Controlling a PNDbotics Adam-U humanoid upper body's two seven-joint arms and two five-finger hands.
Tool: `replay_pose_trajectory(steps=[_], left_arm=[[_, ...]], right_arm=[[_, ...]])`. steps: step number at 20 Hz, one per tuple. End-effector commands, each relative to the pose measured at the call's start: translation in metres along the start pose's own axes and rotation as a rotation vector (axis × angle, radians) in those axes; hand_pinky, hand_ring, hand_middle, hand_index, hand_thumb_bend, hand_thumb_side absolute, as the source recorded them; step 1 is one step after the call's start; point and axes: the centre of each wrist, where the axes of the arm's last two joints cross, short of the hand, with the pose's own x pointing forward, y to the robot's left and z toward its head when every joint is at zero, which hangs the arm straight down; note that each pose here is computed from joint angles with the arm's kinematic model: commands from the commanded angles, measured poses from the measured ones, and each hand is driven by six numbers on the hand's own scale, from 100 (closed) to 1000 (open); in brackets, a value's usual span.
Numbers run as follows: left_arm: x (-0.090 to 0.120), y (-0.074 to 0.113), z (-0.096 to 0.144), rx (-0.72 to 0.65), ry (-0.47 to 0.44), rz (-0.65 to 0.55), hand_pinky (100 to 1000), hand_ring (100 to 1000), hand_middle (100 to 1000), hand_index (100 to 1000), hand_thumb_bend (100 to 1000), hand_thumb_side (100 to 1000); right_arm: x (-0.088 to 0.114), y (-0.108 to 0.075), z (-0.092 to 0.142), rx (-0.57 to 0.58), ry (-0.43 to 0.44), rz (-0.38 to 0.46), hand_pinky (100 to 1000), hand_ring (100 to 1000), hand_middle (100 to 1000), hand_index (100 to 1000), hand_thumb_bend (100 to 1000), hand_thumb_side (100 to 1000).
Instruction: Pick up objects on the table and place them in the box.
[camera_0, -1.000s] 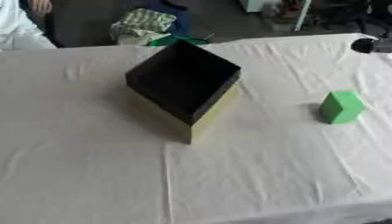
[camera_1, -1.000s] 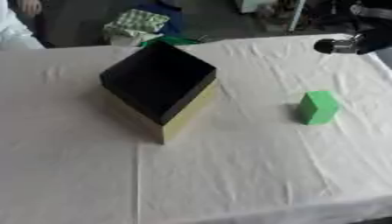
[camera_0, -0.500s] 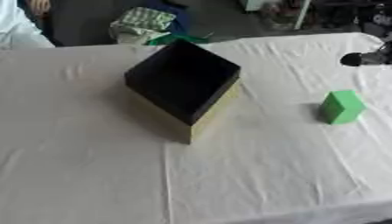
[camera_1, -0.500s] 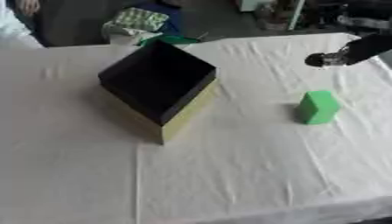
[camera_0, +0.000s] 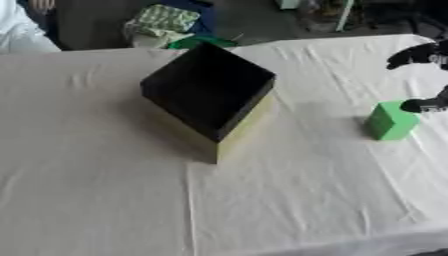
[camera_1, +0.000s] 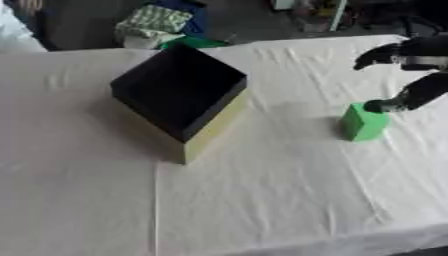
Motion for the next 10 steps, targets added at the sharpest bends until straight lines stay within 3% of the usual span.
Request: replay_pose_trajectory(steps=[1,8,10], left_arm=[[0.0058,0.0011,-0.007,-0.002,-0.031,0.001,632,710,619,764,220,945],[0.0067,-0.0012,-0.0087,-0.005,-0.034,0.014,632,704,614,758,208,953],[0.0068,-0.0014,-0.0091,-0.005,-0.034,0.017,632,702,612,758,201,961]], right_arm=[[-0.0007,-0.0163,0.0222,0.008,0.026,0.041,1000,976,980,1000,400,735],[0.007,-0.0129,0.0237,0.014,0.055,0.086,1000,977,983,1000,408,744],[0.0055,-0.0125,0.0236,-0.011,0.088,0.105,1000,946,963,1000,379,664]])
